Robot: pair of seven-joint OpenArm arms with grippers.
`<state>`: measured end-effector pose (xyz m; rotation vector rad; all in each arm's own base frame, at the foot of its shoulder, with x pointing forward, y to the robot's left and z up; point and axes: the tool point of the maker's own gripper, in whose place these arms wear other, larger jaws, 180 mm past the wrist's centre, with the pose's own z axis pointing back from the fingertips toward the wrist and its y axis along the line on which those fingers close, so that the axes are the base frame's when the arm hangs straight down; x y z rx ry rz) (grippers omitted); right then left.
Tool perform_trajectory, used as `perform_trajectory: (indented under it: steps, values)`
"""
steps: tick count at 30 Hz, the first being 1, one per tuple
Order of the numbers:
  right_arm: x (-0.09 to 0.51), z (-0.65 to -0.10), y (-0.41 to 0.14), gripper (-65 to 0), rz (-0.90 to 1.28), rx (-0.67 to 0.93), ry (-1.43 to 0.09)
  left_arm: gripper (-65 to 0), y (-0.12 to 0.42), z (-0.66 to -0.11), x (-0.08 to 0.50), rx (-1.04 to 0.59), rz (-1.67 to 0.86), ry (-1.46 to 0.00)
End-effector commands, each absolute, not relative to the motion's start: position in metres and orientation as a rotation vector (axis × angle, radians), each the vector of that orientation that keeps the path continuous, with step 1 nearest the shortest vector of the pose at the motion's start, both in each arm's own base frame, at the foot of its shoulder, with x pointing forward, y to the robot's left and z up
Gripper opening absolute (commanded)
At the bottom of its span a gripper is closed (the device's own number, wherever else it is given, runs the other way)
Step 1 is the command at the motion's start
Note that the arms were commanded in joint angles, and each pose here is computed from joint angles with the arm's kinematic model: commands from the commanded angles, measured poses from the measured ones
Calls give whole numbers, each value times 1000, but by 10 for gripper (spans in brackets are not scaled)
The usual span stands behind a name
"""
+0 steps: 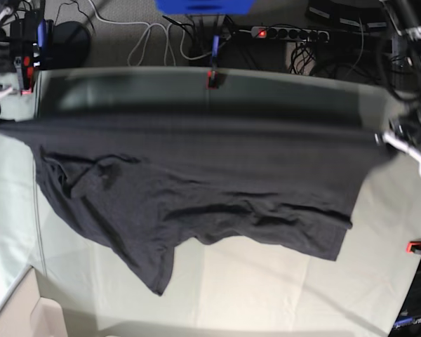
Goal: Layout the t-shirt on the table in an organized manner, then fold the t-shirt properly
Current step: 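Lift the held edge with both grippers and pull it away from the hem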
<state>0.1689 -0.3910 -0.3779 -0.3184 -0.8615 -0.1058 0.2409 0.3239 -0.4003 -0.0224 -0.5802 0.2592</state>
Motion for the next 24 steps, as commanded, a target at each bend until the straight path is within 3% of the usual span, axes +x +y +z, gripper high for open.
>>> perform_trajectory:
  steps: [1,8,24]
  values:
    - [173,-362,-402,-650,-102,-360,-903,-649,339,-390,246,22,264,-614]
    - [163,-371,-398,-650,-104,-350,-874,-649,343,-424,215,5,313,-503]
    - [138,-409,-386,-650,-145,-279,-782,-649,329,-449,195,-32,353,-434]
